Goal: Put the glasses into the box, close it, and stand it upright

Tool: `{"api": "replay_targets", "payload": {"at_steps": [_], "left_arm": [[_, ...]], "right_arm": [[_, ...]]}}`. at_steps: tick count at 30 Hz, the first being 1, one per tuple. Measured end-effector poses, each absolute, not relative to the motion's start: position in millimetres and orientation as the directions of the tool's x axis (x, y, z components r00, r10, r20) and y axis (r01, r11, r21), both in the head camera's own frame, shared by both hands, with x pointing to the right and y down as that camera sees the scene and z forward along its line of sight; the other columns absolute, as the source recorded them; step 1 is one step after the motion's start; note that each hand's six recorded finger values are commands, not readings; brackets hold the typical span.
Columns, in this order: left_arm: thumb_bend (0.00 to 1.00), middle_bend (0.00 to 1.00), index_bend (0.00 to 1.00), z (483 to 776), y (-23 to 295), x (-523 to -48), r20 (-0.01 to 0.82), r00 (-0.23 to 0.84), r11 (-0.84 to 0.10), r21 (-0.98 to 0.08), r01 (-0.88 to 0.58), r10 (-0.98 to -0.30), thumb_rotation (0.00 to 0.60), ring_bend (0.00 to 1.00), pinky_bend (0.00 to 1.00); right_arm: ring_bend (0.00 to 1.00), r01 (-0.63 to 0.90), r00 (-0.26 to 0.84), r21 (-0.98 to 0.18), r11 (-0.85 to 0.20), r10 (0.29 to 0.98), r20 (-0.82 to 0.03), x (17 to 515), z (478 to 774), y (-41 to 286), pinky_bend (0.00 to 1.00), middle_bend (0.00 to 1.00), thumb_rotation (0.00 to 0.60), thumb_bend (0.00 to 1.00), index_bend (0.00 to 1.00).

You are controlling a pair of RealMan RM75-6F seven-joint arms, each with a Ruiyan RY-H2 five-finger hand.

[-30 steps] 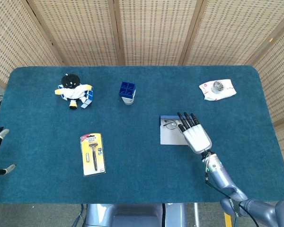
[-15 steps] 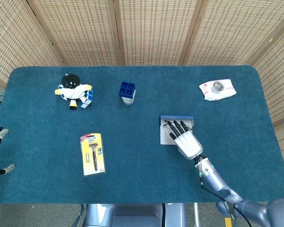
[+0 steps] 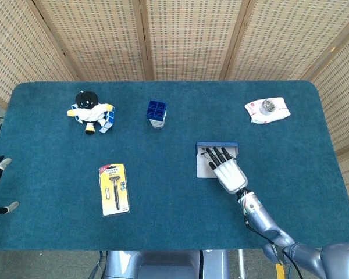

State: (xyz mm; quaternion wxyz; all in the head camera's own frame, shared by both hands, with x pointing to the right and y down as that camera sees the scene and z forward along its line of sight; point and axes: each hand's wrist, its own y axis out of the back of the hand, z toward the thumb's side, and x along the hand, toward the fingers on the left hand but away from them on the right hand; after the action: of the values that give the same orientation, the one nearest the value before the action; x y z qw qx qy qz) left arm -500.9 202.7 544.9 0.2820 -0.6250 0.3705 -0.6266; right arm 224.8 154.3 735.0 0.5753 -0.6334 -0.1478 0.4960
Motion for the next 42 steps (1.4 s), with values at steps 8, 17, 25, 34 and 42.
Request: {"api": "replay_targets", "payload": {"at_steps": [8,17,25,34,42], "left_arm": [[0.00,0.00,0.00,545,202,-501,0.575,-0.063,-0.567,-0.816,-0.110,-0.816,0.600,0.00,0.00],[0.00,0.00,0.00,547,202,-502,0.578,-0.066,-0.570,-0.814,-0.109,-0.813,0.600,0.00,0.00],[0.00,0.00,0.00,547,202,-502,0.578,-0.067,-0.570,-0.814,-0.109,-0.813,0.600,0.00,0.00],[0.00,0.00,0.00,548,202,-502,0.581,-0.068,-0.572,-0.813,-0.109,-0.811,0.600,0.00,0.00],[0.00,0.00,0.00,547,201,-502,0.581,-0.070,-0.572,-0.813,-0.110,-0.811,0.600,0.00,0.00]], "right_arm": [[0.00,-0.401,0.468,-0.868,-0.292,0.749,-0.468,223,741,157,0.13,0.01,0.600,0.31,0.29],[0.00,-0.421,0.458,-0.862,-0.281,0.755,-0.470,224,746,155,0.13,0.03,0.600,0.37,0.31],[0.00,-0.433,0.441,-0.859,-0.272,0.768,-0.465,226,750,150,0.15,0.08,0.600,0.58,0.38],[0.00,-0.403,0.433,-0.878,-0.257,0.792,-0.431,225,746,141,0.16,0.08,0.600,0.62,0.38],[0.00,-0.413,0.422,-0.870,-0.269,0.790,-0.445,222,752,135,0.16,0.08,0.600,0.62,0.38]]}}
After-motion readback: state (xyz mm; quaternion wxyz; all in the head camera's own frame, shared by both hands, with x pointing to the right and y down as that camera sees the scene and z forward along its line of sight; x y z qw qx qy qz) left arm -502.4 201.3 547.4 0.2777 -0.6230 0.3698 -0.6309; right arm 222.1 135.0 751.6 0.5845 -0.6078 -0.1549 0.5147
